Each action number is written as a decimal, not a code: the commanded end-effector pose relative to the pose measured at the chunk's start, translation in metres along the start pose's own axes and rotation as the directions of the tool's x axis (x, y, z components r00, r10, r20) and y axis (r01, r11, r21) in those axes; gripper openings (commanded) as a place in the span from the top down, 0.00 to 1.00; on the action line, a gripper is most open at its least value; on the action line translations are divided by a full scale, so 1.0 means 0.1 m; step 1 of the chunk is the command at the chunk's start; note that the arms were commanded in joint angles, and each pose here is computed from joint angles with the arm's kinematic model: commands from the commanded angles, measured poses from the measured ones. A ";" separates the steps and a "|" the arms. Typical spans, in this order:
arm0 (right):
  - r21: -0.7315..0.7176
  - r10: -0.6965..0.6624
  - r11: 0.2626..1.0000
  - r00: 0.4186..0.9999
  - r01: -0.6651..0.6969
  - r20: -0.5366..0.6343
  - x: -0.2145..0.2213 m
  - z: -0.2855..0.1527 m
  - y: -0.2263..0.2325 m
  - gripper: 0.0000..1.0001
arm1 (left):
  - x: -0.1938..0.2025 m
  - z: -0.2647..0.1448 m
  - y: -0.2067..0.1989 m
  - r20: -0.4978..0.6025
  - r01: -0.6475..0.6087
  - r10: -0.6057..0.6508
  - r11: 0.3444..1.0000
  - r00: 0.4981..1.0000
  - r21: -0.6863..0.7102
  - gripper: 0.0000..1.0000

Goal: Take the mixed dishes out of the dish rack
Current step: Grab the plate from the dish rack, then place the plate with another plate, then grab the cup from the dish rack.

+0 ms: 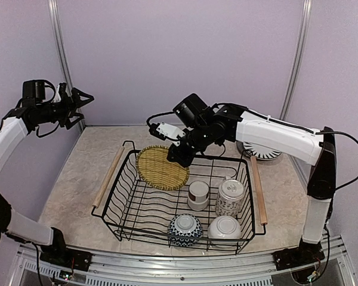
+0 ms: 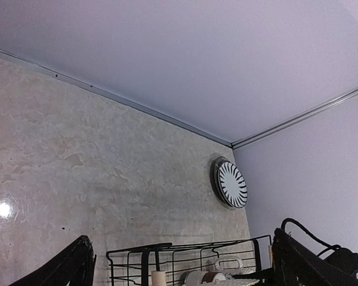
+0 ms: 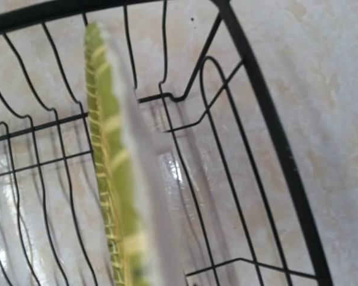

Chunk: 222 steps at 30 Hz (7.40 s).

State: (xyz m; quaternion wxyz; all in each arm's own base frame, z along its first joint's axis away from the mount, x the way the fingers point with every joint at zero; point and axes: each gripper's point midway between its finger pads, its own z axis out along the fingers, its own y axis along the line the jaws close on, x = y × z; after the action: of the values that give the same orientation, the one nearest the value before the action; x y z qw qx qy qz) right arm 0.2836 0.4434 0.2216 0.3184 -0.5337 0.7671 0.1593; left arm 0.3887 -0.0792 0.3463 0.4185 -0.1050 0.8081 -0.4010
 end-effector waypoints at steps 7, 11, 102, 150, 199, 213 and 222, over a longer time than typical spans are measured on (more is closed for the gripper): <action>-0.009 0.053 0.999 0.951 -0.053 0.305 -0.48 -0.67 -0.10 1.00 | 0.03 0.01 -0.05 -0.019 -0.018 0.018 1.000 1.000 0.010 0.01; -0.034 0.107 0.994 0.904 -0.102 0.415 -0.57 -0.95 -0.23 1.00 | 0.03 0.01 -0.05 -0.020 -0.018 0.018 1.000 1.000 0.010 0.01; -0.112 0.840 -0.133 -0.172 -0.985 0.514 3.53 -0.71 -3.84 0.97 | 0.07 0.03 -0.11 -0.034 -0.020 0.021 0.999 0.999 0.027 0.01; 0.371 0.711 0.318 0.478 -0.873 0.515 2.54 -1.84 -2.63 0.04 | 0.12 0.04 -0.21 -0.050 -0.024 0.027 0.998 0.998 0.058 0.01; 0.273 0.427 0.902 0.791 -0.336 -0.438 1.82 -0.69 -0.04 0.00 | 0.16 0.10 -0.19 -0.069 -0.028 0.031 0.999 0.997 0.043 0.01; 0.275 0.406 0.913 0.748 -0.303 -0.525 2.10 -0.67 0.03 0.00 | 0.20 0.19 -0.11 -0.101 0.000 0.004 0.999 0.995 0.039 0.01; 0.287 0.408 0.912 0.722 -0.292 -0.559 2.21 -0.64 0.03 0.00 | 0.19 0.18 -0.11 -0.099 -0.002 0.006 0.999 0.995 0.038 0.01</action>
State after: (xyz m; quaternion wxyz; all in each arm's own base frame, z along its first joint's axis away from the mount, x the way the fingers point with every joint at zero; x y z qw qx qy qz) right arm 0.2209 0.2614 0.1359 0.1012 -0.3688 0.9239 -0.0108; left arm 0.3904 -0.1035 0.3282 0.3781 -0.0886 0.8212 -0.4182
